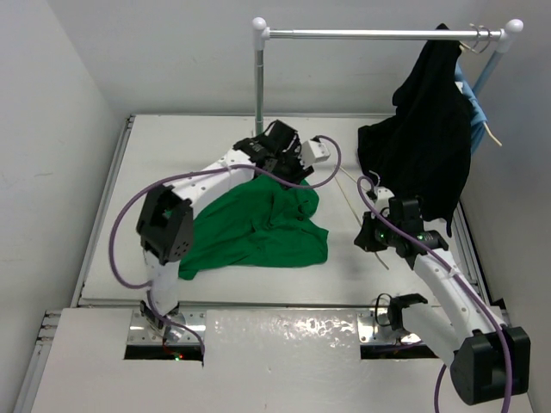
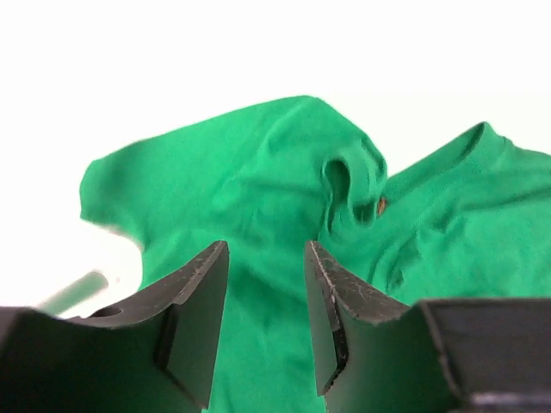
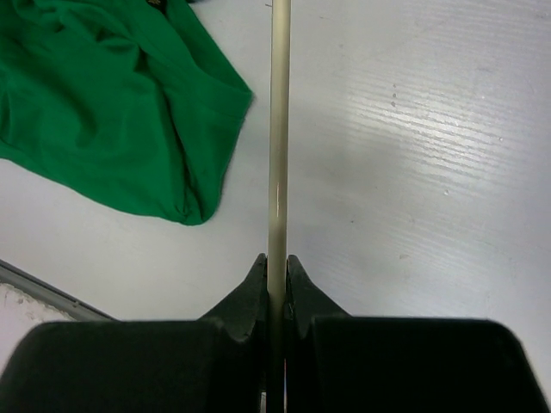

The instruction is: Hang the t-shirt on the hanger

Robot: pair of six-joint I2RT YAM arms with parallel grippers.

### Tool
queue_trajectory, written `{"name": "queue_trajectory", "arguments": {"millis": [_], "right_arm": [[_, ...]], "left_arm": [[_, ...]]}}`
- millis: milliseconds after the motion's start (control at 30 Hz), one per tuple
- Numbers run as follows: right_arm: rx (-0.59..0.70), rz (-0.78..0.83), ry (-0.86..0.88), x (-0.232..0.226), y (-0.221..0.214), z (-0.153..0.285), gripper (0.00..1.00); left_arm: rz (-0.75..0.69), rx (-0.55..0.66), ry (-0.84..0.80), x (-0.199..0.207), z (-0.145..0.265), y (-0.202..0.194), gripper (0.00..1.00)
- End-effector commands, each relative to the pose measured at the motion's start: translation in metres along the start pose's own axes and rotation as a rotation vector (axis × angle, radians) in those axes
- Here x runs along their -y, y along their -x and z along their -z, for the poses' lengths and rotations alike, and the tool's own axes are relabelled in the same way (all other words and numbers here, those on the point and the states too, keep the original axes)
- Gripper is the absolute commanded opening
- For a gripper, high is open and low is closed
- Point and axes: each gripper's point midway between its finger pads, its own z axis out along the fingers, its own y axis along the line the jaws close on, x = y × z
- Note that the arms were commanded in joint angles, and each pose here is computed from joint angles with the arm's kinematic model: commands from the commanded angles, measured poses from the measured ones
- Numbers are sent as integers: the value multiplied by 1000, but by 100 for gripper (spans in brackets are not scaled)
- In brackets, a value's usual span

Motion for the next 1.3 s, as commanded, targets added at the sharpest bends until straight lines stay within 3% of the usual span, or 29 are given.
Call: {"name": "queue_trajectory", "arguments": {"millis": [0,100,233,500,600,967,1033,1200,1267], "right_arm": [[25,4,-13,1,8,0,0],[16,1,-38,6,7,-2,0],[10,-5,-50,8,8,-2,0],[13,5,-77,12,11,2,0],[19,7,-82,12,10,3,0],[66,-5,-230,33,24,26,0],[86,-18,-255,37,27,30,0],[74,-19,-267,41,23,30,0],[60,-20,-271,43,19,28,0]], "left_arm": [[-19,-62,-178,31,-36,-16,38],[44,-71,-241,47,-48,-15,38],[102,-99,-178,42,-71,-27,28],[120,-93,-279,70,-68,-32,17],[121,-94,-286,77,-68,-32,0],[74,-22,-347,135,-47,10,0],[69,-39,-370,144,-55,7,4],[63,-112,-466,159,-68,-5,47],[43,-109,-481,159,-60,-1,55]]}}
